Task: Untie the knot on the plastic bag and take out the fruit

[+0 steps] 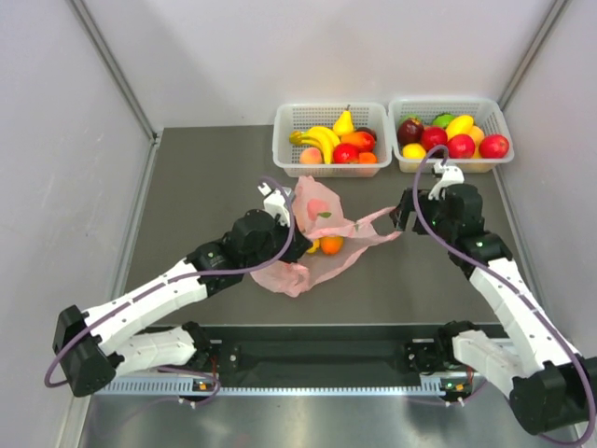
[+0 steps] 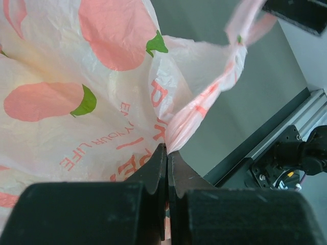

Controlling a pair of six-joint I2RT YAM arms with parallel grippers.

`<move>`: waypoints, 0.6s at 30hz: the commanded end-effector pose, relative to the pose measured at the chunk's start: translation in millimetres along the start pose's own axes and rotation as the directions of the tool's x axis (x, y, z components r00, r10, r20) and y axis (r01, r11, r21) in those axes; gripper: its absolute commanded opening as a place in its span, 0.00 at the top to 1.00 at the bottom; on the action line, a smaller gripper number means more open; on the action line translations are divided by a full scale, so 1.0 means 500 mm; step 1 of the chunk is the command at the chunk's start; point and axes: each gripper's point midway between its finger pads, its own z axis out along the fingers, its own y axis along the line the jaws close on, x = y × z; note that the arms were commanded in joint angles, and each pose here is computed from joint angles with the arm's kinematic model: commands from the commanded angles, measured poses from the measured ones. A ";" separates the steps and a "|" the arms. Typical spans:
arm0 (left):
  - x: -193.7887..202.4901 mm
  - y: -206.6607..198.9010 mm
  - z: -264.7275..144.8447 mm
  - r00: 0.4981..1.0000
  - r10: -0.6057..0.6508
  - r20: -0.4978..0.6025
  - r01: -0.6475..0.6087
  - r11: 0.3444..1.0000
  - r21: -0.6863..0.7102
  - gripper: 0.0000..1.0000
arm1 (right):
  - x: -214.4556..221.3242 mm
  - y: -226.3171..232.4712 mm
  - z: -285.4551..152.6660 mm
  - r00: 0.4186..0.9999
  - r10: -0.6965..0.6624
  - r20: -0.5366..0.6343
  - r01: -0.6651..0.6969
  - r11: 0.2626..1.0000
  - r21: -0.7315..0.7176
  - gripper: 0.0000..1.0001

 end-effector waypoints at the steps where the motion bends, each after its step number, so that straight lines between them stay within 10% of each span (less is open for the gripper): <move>1: -0.042 -0.031 0.010 0.997 -0.034 0.066 0.030 0.998 0.059 1.00 | -0.041 0.103 -0.077 0.997 -0.048 0.059 0.062 0.958 -0.280 0.07; 12: -0.077 -0.061 0.044 0.996 -0.018 0.087 0.010 0.996 0.091 1.00 | -0.026 0.153 -0.269 0.977 -0.057 0.206 0.146 0.883 -0.446 0.09; 18: -0.101 -0.065 0.054 0.994 -0.010 0.112 0.001 0.997 0.080 1.00 | 0.019 0.204 -0.304 0.979 -0.089 0.185 0.186 0.770 -0.610 0.43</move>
